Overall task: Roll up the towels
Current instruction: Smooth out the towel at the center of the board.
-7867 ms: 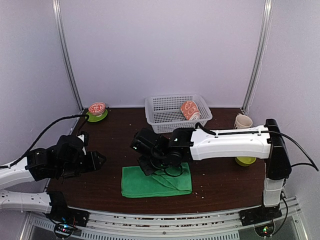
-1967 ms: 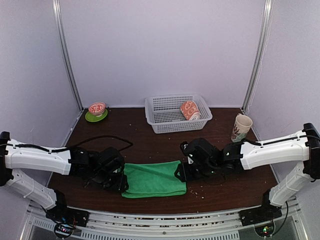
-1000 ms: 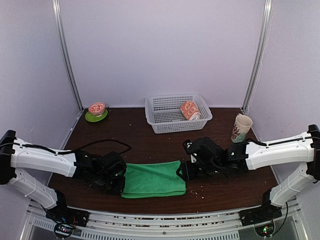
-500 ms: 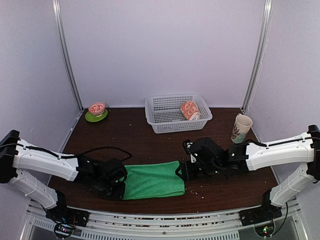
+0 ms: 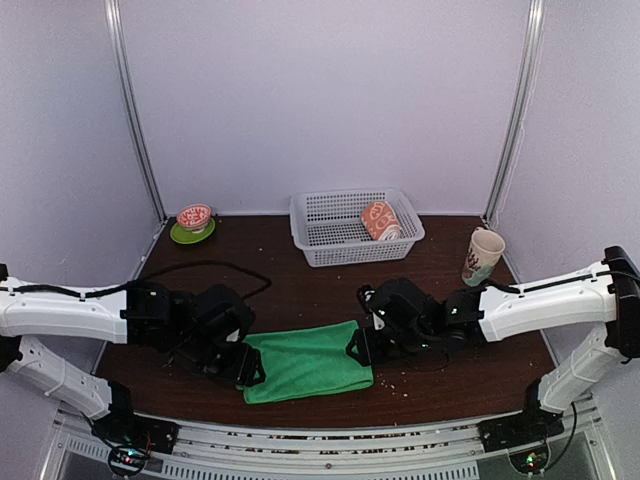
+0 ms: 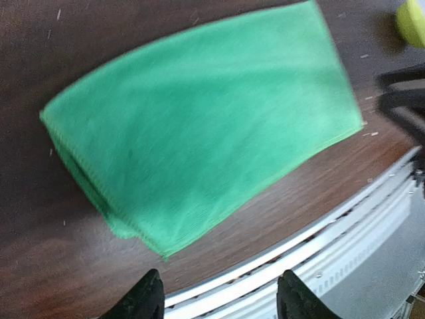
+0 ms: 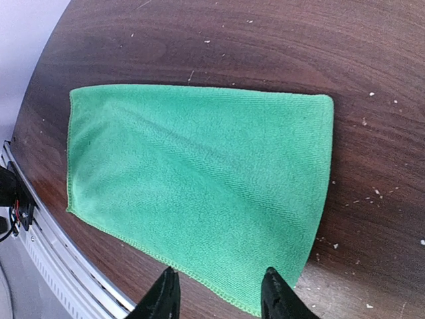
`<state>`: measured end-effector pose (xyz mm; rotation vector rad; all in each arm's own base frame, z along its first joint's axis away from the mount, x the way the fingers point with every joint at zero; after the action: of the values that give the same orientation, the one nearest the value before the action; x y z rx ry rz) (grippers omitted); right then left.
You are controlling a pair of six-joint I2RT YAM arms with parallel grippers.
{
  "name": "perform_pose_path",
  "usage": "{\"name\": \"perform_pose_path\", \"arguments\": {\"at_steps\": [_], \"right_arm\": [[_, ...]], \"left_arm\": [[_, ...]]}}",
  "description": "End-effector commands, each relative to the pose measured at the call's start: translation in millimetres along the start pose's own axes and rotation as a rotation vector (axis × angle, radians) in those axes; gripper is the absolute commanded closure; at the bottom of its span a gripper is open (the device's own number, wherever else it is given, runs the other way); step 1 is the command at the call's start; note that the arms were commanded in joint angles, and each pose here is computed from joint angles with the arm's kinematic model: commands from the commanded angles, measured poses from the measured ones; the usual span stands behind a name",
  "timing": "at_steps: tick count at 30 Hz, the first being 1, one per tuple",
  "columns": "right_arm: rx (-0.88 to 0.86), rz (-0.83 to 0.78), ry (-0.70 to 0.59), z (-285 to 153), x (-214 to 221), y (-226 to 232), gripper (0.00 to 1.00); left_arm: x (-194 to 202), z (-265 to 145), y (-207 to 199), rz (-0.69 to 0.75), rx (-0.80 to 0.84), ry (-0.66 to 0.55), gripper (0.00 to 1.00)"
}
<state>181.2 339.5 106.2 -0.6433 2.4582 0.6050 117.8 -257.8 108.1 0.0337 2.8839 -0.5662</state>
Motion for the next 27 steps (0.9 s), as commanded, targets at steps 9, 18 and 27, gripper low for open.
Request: {"name": "perform_pose_path", "arguments": {"at_steps": [9,18,27], "right_arm": [[-0.063,0.063,0.105,35.1,27.9,13.9,0.63],[-0.028,0.100,0.204,41.8,80.3,-8.5,0.64],[0.005,0.044,0.036,0.9,6.5,-6.8,0.58]], "left_arm": [[-97.5,34.7,-53.5,0.045,0.207,-0.135,0.77],[-72.6,105.2,-5.6,0.005,0.089,0.002,0.78],[-92.1,60.1,-17.9,0.095,0.092,-0.075,0.56]]}}
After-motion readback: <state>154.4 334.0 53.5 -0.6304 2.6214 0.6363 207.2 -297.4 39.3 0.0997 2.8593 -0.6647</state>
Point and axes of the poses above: each gripper's point midway between its finger pads, its own z axis out along the fingers, its own y axis along the line the jaws close on, x = y × z, the point moved 1 cm from there along -z, back along the fingers, and after that the axes turned 12 degrees about -z, right-handed, at the moved point
